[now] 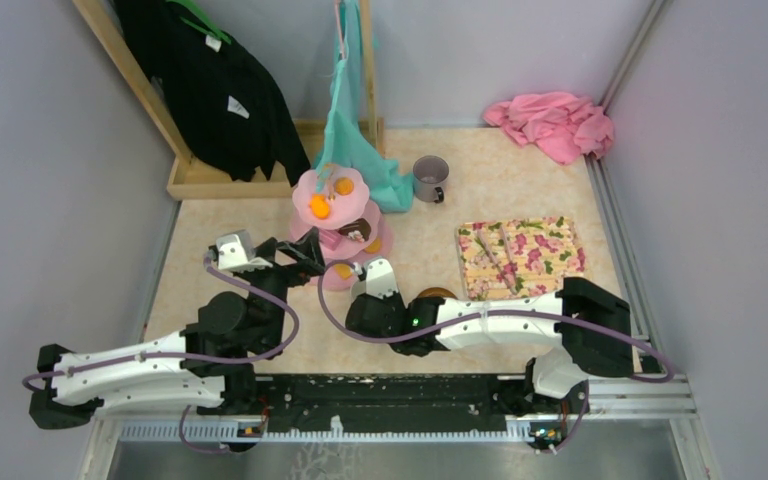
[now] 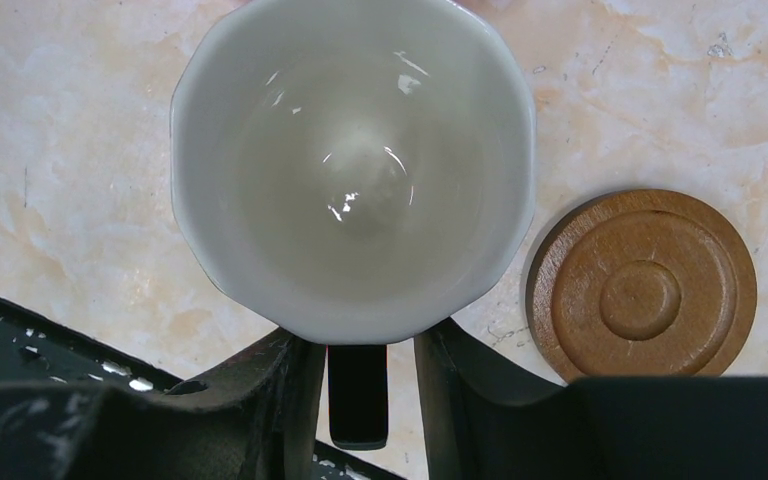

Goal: Serve the afternoon tea
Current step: Place the cup on the coaster.

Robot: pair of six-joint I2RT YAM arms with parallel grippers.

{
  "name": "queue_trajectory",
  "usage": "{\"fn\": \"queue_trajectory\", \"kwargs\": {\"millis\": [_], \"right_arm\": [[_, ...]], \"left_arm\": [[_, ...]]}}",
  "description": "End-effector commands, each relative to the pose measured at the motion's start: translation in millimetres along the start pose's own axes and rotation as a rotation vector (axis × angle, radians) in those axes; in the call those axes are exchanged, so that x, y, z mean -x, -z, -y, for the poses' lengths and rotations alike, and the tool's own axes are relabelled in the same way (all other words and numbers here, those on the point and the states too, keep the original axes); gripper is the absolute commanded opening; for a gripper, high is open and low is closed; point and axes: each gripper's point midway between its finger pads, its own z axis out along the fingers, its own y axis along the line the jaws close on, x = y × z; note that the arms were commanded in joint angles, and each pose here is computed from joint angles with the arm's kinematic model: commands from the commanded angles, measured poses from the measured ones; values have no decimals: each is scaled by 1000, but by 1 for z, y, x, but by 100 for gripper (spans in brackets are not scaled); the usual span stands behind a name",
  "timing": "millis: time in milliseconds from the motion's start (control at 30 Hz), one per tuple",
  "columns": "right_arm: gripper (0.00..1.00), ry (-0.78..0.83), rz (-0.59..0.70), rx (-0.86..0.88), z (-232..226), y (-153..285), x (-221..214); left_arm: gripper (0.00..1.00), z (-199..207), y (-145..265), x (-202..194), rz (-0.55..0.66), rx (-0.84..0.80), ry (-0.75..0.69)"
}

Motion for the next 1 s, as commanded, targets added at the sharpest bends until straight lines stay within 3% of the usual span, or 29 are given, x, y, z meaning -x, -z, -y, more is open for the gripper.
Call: {"fn": "queue_trajectory", "kwargs": {"millis": [0, 100, 333, 967], "right_arm": [[37, -47, 53, 25, -14, 7, 22], [38, -43, 52, 25, -15, 10, 23], [51, -32, 62, 26, -19, 16, 28], [58, -35, 119, 32, -20, 60, 45]], "left_arm": [[93, -2, 0, 3, 2, 3, 15], [93, -3, 0, 3, 3, 8, 13], [93, -5, 0, 5, 3, 11, 15], [95, -12, 2, 6, -9, 22, 29]]}}
